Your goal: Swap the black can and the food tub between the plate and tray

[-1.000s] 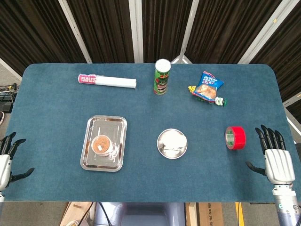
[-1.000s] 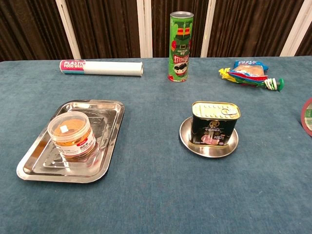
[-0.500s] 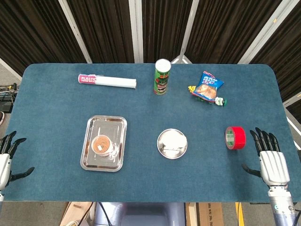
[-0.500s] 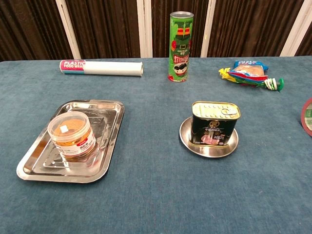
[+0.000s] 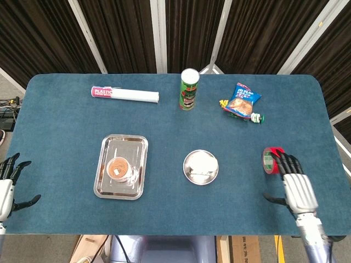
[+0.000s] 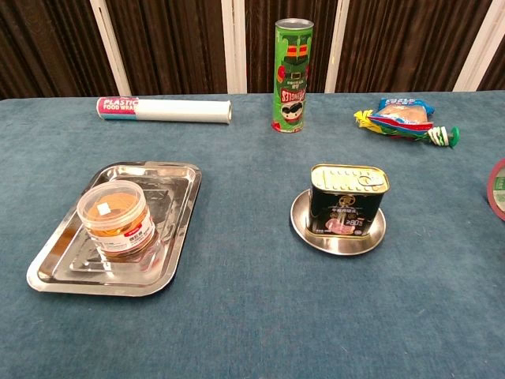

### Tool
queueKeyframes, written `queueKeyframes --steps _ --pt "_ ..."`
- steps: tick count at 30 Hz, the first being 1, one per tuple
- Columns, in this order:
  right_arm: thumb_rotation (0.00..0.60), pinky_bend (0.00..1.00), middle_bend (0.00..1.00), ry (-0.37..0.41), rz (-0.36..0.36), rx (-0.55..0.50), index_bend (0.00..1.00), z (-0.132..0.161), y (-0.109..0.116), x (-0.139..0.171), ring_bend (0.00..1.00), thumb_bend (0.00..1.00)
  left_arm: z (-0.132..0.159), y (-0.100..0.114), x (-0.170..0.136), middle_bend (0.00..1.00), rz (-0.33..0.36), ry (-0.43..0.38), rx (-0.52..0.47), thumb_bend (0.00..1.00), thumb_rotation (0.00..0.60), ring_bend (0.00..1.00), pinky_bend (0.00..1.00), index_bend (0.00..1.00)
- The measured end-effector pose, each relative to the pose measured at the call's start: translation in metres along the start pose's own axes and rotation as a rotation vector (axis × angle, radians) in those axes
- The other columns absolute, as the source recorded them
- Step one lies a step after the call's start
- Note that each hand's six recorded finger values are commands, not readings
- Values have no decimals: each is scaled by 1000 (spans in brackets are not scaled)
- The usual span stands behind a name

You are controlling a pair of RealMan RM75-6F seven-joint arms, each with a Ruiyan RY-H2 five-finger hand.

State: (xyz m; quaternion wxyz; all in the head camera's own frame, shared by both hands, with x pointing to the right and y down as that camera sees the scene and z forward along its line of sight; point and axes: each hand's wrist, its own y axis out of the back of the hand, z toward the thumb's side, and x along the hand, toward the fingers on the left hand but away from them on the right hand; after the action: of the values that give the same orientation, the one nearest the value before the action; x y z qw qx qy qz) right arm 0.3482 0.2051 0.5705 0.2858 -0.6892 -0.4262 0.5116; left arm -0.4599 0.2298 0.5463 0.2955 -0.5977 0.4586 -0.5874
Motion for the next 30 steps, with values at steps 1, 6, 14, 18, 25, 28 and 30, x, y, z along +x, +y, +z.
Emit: queueKeyframes --steps 1,6,14,18,25,28,30 --pt "600 0 0 13 23 -2 13 9 -3 -6 0 32 1 0 0 0 0 -1 -2 82 600 0 49 191" --pt "600 0 0 48 94 1 13 43 -11 -30 0 33 0 0 1 0 0 1 -1 83 600 0 49 191" --pt "600 0 0 40 176 -5 13 82 -37 -61 0 33 -3 2 1 0 0 11 -13 83 600 0 49 190" --pt "600 0 28 40 209 0 25 100 -52 -74 50 33 -5 2 2 0 1 17 -17 83 600 0 49 190" --pt "600 0 153 21 240 22 115 111 -78 -93 160 33 -7 3 3 0 3 27 -21 83 600 0 50 190" --pt "600 0 233 16 238 20 183 115 -85 -98 237 33 -8 3 4 0 3 31 -20 82 600 0 50 190" --pt "600 0 246 12 223 14 196 116 -87 -101 252 32 -8 3 4 0 1 34 -19 82 600 0 50 190"
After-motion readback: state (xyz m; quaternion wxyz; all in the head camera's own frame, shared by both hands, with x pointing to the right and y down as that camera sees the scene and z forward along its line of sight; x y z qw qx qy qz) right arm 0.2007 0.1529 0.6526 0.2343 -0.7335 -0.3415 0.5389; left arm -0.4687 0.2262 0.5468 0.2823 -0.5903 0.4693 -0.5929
